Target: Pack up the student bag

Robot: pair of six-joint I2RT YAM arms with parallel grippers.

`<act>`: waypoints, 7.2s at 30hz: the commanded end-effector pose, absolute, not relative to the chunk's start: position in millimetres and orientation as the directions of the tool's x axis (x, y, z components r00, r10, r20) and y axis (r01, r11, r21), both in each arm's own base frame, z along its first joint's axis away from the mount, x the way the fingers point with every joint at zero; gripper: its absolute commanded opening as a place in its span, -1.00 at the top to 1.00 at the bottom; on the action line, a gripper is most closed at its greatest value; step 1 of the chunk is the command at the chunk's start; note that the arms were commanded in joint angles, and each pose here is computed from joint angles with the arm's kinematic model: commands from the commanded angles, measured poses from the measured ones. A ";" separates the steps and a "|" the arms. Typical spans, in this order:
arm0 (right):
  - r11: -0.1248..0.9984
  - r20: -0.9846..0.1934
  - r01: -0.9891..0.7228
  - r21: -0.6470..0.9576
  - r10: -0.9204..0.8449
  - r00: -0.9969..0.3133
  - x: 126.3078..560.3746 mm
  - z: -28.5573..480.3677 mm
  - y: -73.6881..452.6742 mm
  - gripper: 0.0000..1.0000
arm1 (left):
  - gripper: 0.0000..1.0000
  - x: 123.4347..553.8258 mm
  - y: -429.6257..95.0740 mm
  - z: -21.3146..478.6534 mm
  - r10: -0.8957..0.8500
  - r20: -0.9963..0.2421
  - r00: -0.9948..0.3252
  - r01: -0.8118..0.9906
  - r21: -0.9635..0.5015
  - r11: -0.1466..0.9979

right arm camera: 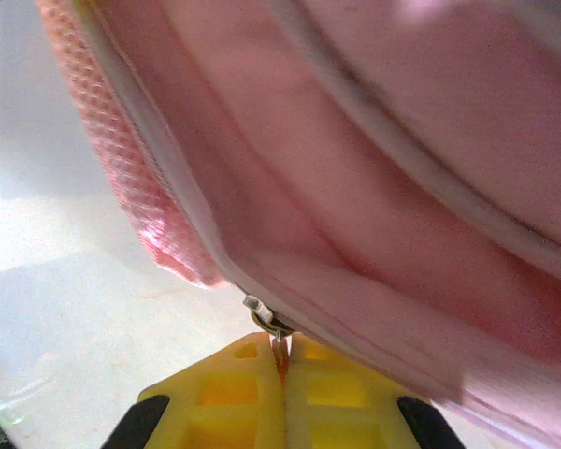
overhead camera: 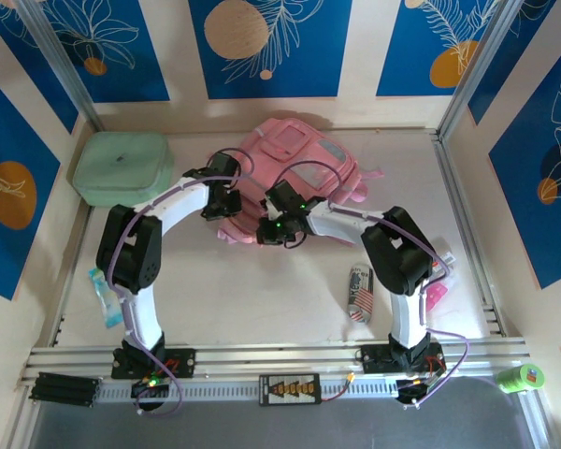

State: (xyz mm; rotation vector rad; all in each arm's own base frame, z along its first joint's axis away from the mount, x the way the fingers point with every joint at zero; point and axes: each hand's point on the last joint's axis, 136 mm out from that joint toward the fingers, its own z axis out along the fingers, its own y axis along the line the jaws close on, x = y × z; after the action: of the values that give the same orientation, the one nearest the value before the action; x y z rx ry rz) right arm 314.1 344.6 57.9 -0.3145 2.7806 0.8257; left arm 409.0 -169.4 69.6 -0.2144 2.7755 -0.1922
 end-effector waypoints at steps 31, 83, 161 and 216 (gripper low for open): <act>0.964 -0.291 0.184 0.194 0.235 -0.927 373.5 53.0 124.3 1.00 | 1.00 392.7 -143.9 61.5 -0.124 -0.328 -0.936 -0.107 -0.069 0.992; 0.779 -0.269 0.210 0.591 0.436 -0.859 351.7 105.5 145.5 -0.37 | -0.86 400.4 -243.2 108.5 0.866 -0.390 -0.313 0.863 0.263 0.431; 0.637 -0.198 0.119 0.762 0.403 -0.893 462.7 115.4 145.2 -0.29 | 0.97 374.2 -292.1 190.6 0.728 -0.685 -0.013 0.903 0.305 0.302; 0.658 -0.182 -0.007 0.753 0.199 -0.963 393.2 97.9 174.8 0.41 | 0.94 384.3 -286.4 175.8 0.759 -0.649 -0.062 0.890 0.309 0.336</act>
State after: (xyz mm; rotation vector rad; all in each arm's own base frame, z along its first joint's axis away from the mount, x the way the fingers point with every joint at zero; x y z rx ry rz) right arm 398.8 179.8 99.6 0.1371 2.6012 1.2447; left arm 378.5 -281.5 154.4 1.5082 1.8799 -0.2210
